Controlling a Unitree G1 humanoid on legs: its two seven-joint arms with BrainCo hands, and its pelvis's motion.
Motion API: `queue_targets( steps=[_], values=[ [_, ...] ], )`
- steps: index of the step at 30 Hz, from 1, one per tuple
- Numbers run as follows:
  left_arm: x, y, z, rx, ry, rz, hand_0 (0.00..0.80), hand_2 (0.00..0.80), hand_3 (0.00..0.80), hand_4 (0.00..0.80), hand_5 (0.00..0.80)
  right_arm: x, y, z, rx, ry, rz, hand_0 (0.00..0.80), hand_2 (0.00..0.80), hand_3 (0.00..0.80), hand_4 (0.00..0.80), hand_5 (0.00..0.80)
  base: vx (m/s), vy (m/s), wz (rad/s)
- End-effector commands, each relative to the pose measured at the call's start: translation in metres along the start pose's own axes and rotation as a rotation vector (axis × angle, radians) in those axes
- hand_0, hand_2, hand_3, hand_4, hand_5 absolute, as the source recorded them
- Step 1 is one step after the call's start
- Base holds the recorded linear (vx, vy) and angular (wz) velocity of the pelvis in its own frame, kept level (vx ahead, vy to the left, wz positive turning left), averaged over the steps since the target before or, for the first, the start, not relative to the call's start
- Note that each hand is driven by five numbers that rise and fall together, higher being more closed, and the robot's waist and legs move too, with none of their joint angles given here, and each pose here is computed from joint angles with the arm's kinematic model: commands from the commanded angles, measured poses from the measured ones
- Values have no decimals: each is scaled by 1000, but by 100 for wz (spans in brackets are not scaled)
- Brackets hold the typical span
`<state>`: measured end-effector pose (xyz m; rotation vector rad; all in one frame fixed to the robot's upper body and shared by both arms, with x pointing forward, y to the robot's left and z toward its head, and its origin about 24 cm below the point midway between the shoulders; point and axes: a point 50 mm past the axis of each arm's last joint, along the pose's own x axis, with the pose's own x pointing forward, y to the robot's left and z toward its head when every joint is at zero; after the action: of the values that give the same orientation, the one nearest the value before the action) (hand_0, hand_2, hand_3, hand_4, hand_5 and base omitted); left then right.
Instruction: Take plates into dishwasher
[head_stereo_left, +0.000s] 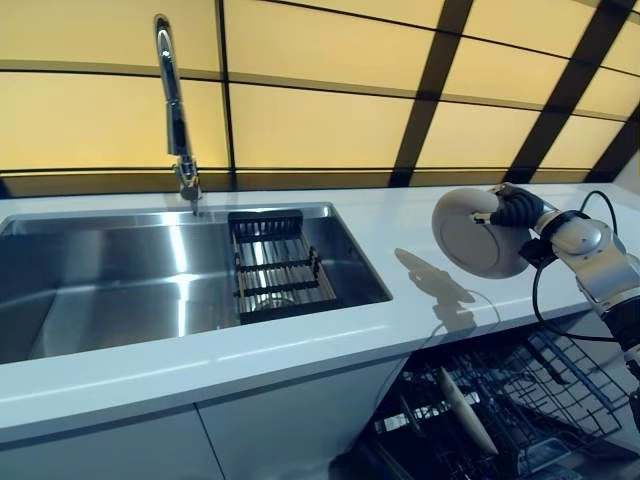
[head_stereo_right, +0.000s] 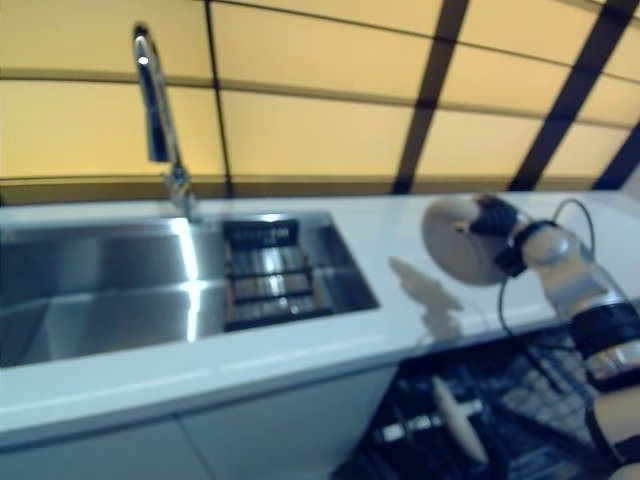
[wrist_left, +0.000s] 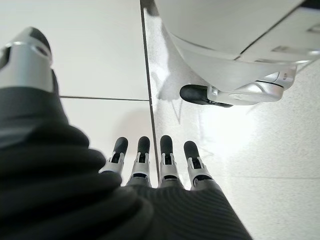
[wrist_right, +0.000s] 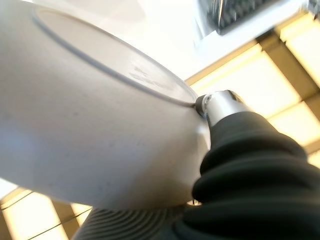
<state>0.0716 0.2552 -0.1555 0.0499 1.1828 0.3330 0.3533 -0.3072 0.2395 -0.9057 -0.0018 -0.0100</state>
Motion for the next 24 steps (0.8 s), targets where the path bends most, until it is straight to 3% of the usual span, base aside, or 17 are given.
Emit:
queue_targets(
  steps=[1,16,24],
  values=[
    [3,5,11,61,-17,7,0,0,0,0,0,-17,-59,5,5,-10,-206,800,800,800,800,800,-10,-26,-10],
    [3,14,11,62,-20,25,0,0,0,0,0,-66,-98,-51,-44,188,-283,800,800,800,800,800,-10,-38,-13],
    [3,14,13,55,-20,26,0,0,0,0,0,-77,-81,-76,-11,233,-210,800,800,800,800,800,-19,-27,-10]
  ],
)
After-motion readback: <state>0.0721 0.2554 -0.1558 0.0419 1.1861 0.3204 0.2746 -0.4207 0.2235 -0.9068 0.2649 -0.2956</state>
